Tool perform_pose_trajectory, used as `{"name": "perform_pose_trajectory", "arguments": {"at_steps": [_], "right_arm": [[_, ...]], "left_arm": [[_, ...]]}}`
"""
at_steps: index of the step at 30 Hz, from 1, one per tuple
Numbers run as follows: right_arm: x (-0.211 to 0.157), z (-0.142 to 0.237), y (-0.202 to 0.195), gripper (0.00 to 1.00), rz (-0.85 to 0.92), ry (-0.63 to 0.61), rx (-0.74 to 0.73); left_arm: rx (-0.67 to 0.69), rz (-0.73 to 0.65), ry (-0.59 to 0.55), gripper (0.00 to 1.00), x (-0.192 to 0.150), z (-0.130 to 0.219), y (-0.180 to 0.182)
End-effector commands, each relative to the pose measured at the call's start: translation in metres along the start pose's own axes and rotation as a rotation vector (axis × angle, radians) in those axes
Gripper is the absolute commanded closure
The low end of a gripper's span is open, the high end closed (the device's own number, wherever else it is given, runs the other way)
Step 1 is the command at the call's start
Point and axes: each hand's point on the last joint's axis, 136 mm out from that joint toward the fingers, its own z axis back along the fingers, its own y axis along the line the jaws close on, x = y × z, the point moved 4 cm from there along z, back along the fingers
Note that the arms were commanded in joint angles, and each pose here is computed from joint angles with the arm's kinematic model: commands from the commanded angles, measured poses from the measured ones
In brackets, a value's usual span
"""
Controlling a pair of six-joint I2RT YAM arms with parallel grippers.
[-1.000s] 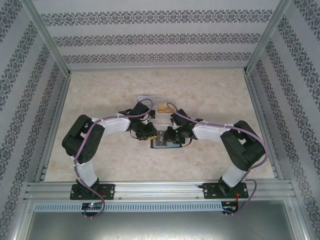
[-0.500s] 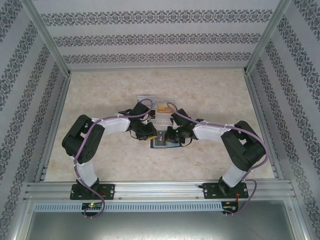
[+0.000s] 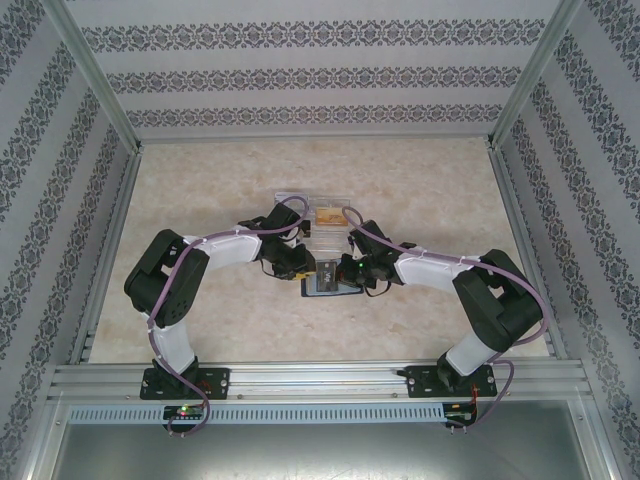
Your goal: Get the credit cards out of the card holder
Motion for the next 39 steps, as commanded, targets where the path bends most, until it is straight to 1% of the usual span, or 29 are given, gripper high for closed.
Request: {"name": "perform_pose_trajectory", "arguments": {"at_steps": [1, 5, 10, 12, 15, 18, 25, 32, 39], "right_arm": [[0.002, 0.002, -0.007, 0.97, 0.007, -0.024, -0.024], [0.001, 0.001, -0.009, 0.93, 0.000, -0.021, -0.028], [0.002, -0.001, -0.009, 0.87, -0.023, -0.022, -0.020], [0.002, -0.003, -0.010, 0.83, -0.032, -0.017, -0.021], [0.002, -0.004, -0.011, 0.78, -0.042, -0.013, -0.022], [0.002, -0.006, -0.011, 0.75, -0.043, -0.008, -0.019], [0.002, -0.011, -0.012, 0.73, -0.047, 0.004, -0.020], [0.004, -0.015, -0.005, 0.74, -0.058, 0.021, 0.071], [0.005, -0.015, -0.005, 0.75, -0.064, 0.021, 0.114]], "left_arm": [[0.004, -0.057, -0.021, 0.78, -0.002, 0.018, -0.012], [-0.040, -0.077, -0.028, 0.81, -0.003, 0.023, -0.024], [-0.054, -0.079, 0.025, 0.82, -0.008, 0.007, -0.027], [-0.034, -0.071, 0.050, 0.82, -0.010, 0.000, -0.025], [0.034, -0.051, 0.055, 0.82, -0.011, -0.005, -0.015], [0.074, -0.038, 0.059, 0.83, -0.012, -0.010, -0.005], [0.146, -0.010, 0.076, 0.85, -0.017, -0.020, 0.015], [0.199, 0.001, 0.091, 0.86, -0.022, -0.027, 0.032], [0.245, 0.023, 0.112, 0.87, -0.029, -0.035, 0.050]]}}
